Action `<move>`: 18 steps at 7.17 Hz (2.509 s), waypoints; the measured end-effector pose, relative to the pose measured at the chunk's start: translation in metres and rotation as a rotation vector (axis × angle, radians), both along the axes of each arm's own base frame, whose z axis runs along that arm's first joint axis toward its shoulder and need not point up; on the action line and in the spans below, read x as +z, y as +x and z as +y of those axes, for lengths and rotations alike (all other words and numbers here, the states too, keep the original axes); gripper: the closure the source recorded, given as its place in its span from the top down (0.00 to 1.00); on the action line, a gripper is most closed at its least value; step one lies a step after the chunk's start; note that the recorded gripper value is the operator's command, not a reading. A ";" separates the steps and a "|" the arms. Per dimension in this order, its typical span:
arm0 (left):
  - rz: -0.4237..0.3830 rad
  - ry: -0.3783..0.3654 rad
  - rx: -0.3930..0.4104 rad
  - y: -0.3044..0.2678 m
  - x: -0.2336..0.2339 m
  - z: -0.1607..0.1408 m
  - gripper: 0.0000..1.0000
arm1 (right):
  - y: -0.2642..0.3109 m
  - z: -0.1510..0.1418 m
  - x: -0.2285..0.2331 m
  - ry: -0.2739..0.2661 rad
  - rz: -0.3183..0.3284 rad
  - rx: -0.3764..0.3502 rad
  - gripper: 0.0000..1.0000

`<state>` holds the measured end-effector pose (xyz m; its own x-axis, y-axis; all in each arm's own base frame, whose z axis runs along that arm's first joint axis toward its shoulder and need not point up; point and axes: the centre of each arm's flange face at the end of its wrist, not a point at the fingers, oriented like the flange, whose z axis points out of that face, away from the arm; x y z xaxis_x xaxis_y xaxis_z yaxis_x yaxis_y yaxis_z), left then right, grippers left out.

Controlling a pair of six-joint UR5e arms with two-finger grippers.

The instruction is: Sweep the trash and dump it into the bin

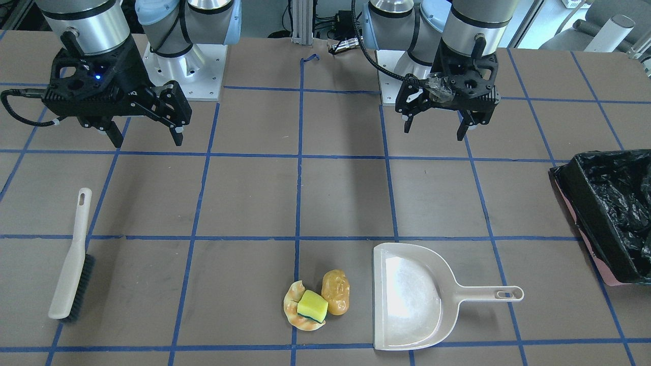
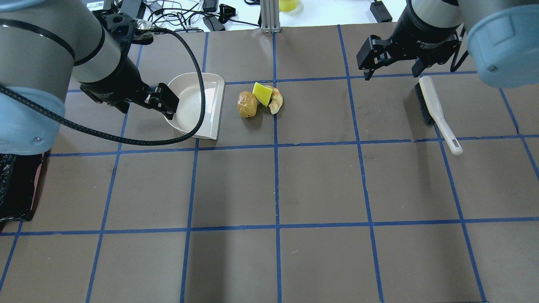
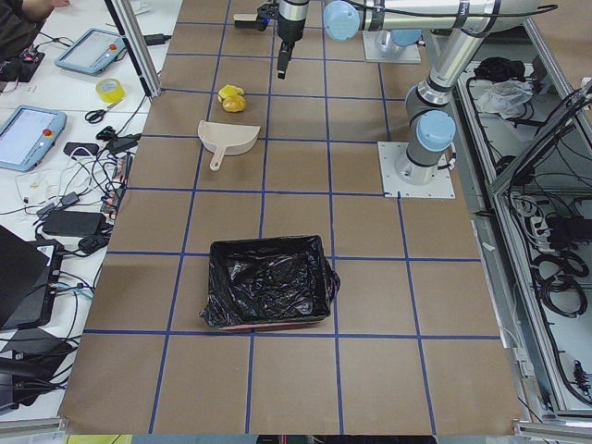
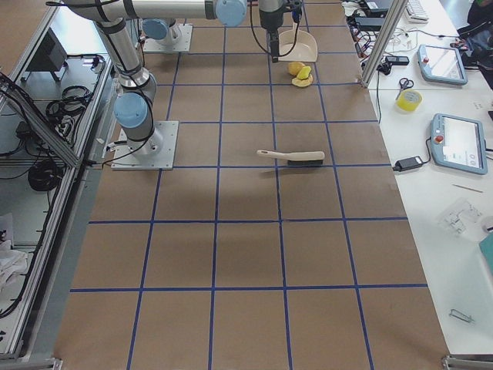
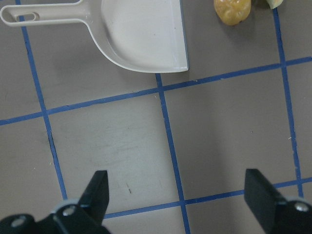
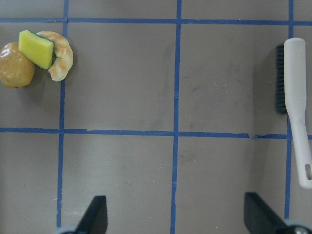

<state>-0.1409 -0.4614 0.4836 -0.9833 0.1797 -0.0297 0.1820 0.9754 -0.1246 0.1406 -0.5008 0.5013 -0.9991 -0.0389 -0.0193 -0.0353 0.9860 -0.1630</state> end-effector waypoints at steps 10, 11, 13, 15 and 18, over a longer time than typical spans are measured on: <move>0.002 0.091 -0.004 -0.002 0.024 -0.050 1.00 | -0.193 -0.040 -0.153 0.283 0.002 -0.050 0.99; 0.005 0.098 -0.001 -0.002 0.020 -0.051 1.00 | -0.226 -0.035 -0.184 0.306 0.010 -0.024 0.98; 0.007 0.096 -0.009 -0.002 0.019 -0.050 1.00 | -0.247 -0.033 -0.241 0.364 -0.007 0.008 0.97; 0.007 0.092 -0.013 -0.001 0.014 -0.056 0.95 | -0.250 -0.033 -0.263 0.388 -0.012 0.007 0.88; 0.009 0.057 -0.020 -0.001 0.003 -0.078 0.38 | -0.249 -0.038 -0.276 0.391 -0.008 -0.010 0.78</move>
